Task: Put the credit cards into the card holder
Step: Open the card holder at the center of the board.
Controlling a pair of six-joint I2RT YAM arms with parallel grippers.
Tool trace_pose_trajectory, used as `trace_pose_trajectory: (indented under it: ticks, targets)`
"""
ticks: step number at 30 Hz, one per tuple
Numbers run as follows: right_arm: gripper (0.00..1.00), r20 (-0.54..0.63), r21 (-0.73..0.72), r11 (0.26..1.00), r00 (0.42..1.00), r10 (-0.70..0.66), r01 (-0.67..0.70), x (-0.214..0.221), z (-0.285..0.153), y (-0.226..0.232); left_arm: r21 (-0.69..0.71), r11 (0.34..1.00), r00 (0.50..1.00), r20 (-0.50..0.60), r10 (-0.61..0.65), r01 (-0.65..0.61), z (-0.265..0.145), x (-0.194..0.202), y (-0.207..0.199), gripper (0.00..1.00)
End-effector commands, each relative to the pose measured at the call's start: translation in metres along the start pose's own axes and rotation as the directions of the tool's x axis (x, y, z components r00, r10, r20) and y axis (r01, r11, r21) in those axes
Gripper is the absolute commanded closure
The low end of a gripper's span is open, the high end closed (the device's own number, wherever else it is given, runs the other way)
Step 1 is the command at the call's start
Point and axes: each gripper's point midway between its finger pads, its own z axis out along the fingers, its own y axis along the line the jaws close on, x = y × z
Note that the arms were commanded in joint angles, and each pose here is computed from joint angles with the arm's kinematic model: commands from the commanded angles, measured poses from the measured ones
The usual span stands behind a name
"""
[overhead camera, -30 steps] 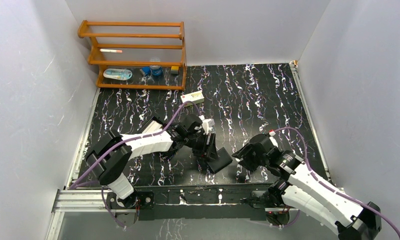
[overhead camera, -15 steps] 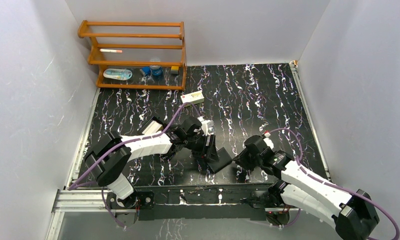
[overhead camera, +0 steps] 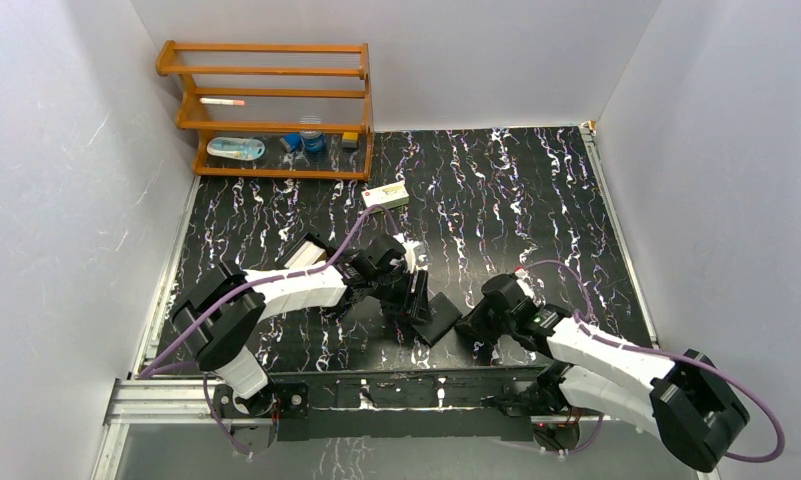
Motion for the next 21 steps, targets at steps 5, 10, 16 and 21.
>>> trace_pose_trajectory:
  ticks: [5,10,16,21]
  targets:
    - [0.77,0.000,-0.185,0.973,0.990,-0.142,0.139,0.000,0.015,0.052,0.216,0.976,0.998,0.063,0.023,-0.036,-0.015,-0.017,-0.054,0.59]
    - [0.73,0.028,-0.140,0.957,0.967,-0.253,0.254,-0.010,0.018,0.074,0.253,0.967,0.996,0.084,0.012,-0.033,-0.010,-0.019,-0.058,0.61]
    - [0.56,0.183,0.169,0.934,0.921,-0.343,0.314,-0.062,-0.003,0.024,0.275,0.960,0.996,0.082,0.029,-0.051,-0.002,-0.021,-0.071,0.61]
    - [0.49,0.301,0.166,0.949,0.903,-0.307,0.268,-0.101,-0.035,0.026,0.249,0.965,0.995,0.074,0.061,-0.078,0.010,-0.019,-0.073,0.58]
